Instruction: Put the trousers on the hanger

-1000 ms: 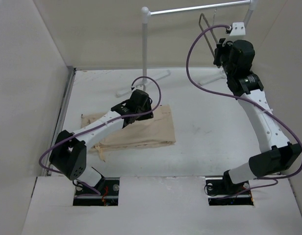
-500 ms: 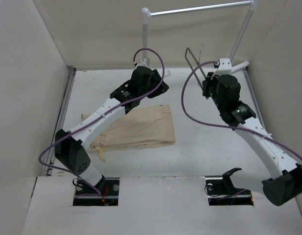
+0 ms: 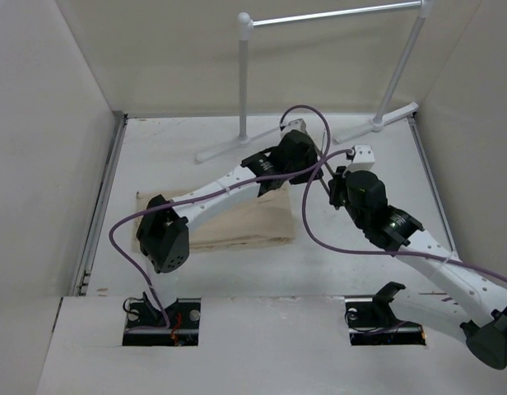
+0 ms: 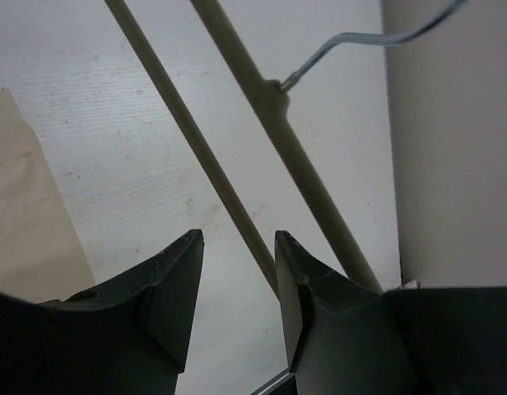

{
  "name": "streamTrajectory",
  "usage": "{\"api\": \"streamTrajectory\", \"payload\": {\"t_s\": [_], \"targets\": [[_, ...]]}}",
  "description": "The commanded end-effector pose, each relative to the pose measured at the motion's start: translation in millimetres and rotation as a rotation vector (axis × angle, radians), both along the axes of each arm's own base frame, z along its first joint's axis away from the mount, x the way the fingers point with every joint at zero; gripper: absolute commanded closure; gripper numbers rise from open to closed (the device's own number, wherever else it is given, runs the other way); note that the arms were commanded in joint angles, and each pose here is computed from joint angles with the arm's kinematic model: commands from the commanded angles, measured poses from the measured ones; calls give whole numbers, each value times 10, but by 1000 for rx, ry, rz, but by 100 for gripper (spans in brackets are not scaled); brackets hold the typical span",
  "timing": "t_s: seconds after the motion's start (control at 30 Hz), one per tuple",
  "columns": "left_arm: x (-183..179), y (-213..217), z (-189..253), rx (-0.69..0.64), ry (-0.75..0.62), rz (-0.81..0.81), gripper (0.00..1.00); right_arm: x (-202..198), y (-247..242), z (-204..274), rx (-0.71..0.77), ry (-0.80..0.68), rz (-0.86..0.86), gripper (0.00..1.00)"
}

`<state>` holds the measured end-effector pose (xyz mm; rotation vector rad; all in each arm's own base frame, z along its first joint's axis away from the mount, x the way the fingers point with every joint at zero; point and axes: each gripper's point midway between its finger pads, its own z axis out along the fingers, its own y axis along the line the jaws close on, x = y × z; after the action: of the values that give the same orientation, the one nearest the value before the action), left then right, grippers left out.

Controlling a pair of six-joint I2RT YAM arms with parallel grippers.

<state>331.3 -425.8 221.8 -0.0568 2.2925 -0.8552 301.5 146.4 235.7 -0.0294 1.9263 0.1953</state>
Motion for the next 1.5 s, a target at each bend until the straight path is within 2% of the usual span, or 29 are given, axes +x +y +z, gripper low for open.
{"api": "streamTrajectory", "payload": {"t_s": [0.0, 0.13, 0.37, 0.67, 0.83, 1.0, 1.23, 1.3, 1.47], "targets": [[56, -75, 347, -65, -54, 32, 62, -39, 3, 153, 64, -61, -19, 100], [45, -152, 537, -90, -108, 45, 62, -91, -17, 3, 24, -32, -6, 100], [295, -74, 530, 122, -267, 64, 62, -122, 37, -13, 40, -27, 21, 100], [627, -29, 228, 320, -321, 67, 62, -139, 156, 15, 54, -26, 54, 100], [622, -14, 210, 368, -340, 53, 64, -145, 125, 42, 47, -32, 46, 100], [579, -22, 96, 394, -324, 28, 77, -134, 110, 79, 41, -42, 41, 100], [575, -13, 267, 366, -342, 45, 96, -125, 107, 19, 19, -33, 26, 100], [571, 12, 289, 364, -344, 55, 100, -140, 130, 21, 18, -35, 31, 100], [572, 142, 277, 317, -306, 115, 100, -159, 164, 41, 40, -41, 42, 96]]}}
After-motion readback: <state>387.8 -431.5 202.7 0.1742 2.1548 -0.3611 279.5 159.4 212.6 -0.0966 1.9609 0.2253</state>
